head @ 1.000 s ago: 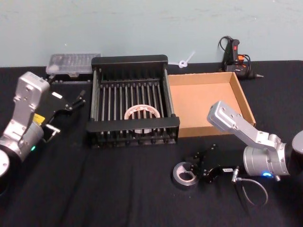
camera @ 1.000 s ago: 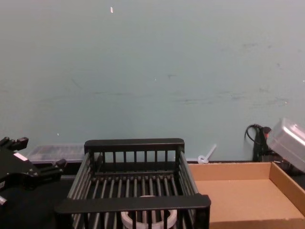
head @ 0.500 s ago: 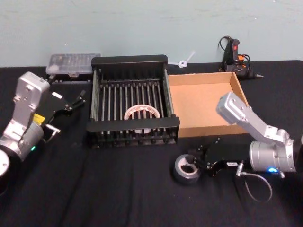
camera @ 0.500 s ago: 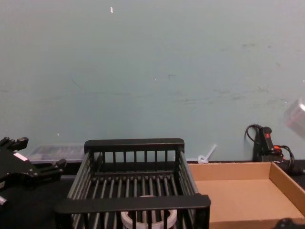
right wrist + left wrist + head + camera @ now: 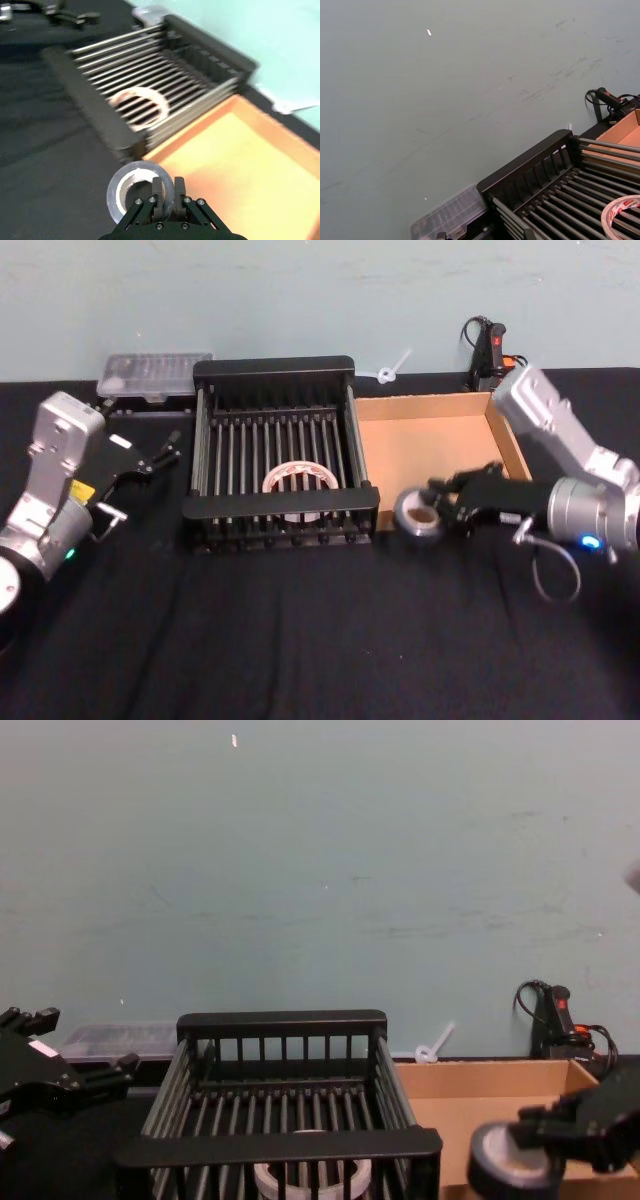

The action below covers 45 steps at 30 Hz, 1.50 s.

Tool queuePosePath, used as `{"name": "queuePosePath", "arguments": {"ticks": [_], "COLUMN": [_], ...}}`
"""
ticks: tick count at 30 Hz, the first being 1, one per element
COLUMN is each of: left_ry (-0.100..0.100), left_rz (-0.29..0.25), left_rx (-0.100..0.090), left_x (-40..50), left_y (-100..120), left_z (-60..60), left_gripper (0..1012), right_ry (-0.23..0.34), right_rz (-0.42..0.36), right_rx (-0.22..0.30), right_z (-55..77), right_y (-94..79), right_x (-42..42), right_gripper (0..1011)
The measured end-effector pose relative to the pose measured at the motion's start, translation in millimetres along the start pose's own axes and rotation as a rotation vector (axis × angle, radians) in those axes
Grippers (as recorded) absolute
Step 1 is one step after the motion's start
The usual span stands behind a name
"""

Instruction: Pick up the white tape and place it into the black box , Pick up the silver tape and place it into the brown box.

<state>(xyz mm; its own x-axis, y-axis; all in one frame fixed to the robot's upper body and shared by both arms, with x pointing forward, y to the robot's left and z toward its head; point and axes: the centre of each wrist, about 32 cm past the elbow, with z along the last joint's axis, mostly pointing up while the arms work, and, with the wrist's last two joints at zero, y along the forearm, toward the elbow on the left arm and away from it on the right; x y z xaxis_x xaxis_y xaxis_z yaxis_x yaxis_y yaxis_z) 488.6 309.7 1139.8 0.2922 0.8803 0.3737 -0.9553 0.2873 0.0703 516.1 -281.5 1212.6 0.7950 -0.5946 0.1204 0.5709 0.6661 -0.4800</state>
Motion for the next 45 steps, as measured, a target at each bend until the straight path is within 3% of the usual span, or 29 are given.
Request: {"name": "queuePosePath", "arguments": {"ticks": [11,20,28,45], "left_ry": [0.000,0.000,0.000,0.000], "left_rz": [0.000,0.000,0.000,0.000], "left_rx": [0.000,0.000,0.000,0.000], "left_x": [0.0,0.0,0.0,0.0], "left_y": [0.0,0.0,0.0,0.0], "left_z": [0.0,0.0,0.0,0.0], "left_gripper": [1001,1001,1001,1001], "right_ry": [0.011,0.055,0.077,0.072], "right_rz": [-0.161,-0.236,-0.259,-0.255], "right_rx": [-0.016,-0.042,-0.041,-0.041], "right_z": [7.8,3.0,-1.8,-1.2], "right_y": [9.3,21.9,27.8,27.1], "right_x": [23.8,42.8,48.3,47.4], "right_gripper": [145,145,145,145]}}
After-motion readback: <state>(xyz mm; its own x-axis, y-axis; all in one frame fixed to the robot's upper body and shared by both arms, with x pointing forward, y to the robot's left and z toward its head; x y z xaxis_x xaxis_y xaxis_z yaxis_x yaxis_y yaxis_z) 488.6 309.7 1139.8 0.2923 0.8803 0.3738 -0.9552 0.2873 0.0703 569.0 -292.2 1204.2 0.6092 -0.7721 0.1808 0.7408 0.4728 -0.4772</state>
